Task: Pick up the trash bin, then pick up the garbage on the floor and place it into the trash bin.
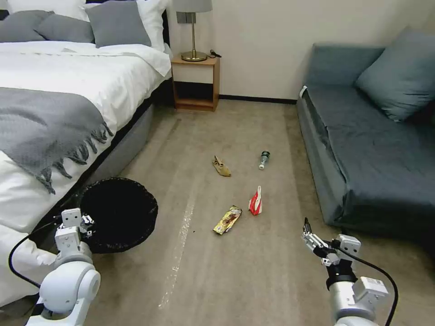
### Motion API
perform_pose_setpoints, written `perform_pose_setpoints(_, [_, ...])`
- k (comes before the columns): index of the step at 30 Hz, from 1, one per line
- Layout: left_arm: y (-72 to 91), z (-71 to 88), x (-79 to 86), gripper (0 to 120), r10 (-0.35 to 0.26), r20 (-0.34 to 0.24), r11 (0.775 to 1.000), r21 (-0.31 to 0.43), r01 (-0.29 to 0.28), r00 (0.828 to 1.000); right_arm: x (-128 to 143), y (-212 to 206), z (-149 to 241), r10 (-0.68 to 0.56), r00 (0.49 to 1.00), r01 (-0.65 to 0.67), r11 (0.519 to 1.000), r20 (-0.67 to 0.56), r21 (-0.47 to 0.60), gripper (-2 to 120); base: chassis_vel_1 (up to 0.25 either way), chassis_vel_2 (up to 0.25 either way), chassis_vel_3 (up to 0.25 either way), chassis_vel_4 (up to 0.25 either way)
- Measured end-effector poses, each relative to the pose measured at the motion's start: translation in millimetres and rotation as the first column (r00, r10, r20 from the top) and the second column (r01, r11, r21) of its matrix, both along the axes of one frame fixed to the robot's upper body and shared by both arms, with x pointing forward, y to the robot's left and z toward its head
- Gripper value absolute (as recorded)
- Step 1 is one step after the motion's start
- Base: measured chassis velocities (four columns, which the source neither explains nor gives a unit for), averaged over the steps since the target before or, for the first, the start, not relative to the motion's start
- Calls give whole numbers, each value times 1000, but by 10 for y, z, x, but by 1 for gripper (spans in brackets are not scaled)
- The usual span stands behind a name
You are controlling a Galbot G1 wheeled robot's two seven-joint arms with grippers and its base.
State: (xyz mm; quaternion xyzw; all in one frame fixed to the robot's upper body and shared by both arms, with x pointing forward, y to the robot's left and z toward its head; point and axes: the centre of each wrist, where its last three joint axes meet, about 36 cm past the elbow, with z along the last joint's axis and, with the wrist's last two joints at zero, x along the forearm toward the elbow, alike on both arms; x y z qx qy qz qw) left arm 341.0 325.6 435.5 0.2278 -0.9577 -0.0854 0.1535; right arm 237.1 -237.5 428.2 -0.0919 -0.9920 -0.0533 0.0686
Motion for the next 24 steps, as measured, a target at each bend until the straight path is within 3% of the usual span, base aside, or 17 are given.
perform_pose_setpoints(24, [-16, -75, 88, 6, -11, -1, 1000, 6, 11, 1000, 84, -8, -84, 1, 1000, -1, 1000, -4, 8, 100, -91, 91, 90, -86])
